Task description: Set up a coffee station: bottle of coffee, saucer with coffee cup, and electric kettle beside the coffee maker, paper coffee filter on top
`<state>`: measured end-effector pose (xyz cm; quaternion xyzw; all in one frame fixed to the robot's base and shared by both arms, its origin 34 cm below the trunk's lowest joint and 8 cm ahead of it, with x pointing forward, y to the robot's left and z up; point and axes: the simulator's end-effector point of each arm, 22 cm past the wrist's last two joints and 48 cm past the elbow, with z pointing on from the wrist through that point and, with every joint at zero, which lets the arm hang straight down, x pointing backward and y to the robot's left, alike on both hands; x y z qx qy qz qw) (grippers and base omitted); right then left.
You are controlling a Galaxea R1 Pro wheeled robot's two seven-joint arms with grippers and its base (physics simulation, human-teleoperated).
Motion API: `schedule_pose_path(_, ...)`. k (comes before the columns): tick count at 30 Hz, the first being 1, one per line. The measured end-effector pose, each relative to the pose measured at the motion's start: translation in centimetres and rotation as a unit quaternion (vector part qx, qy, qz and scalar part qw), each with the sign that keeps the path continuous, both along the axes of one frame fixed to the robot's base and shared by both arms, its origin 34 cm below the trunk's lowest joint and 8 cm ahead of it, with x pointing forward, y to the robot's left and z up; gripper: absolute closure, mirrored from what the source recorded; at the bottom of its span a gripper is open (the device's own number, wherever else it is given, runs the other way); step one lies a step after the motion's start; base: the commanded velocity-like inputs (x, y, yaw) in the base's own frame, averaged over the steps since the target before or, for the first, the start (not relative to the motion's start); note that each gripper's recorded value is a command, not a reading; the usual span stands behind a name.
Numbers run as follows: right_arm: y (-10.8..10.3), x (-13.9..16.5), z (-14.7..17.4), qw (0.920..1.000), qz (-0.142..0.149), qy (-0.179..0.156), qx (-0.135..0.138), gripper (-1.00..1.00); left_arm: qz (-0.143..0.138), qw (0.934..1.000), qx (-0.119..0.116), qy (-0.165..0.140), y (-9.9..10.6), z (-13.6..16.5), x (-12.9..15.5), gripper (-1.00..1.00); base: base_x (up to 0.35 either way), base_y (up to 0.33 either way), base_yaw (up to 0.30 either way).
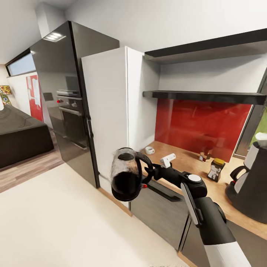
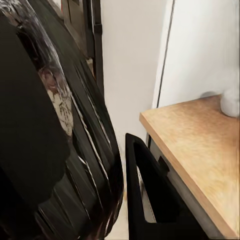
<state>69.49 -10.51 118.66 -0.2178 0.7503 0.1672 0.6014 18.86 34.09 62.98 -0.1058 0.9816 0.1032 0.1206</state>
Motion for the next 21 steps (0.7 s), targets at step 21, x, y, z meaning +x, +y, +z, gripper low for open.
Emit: schedule_pose_path(21,-9.2,2.0,0.5,0.9925,-0.106,0.009,0.060,1.00,0.000,1.0000,0.000,0.000,0.0,0.0,0.0,-1.00,0.000,0.000,-0.264)
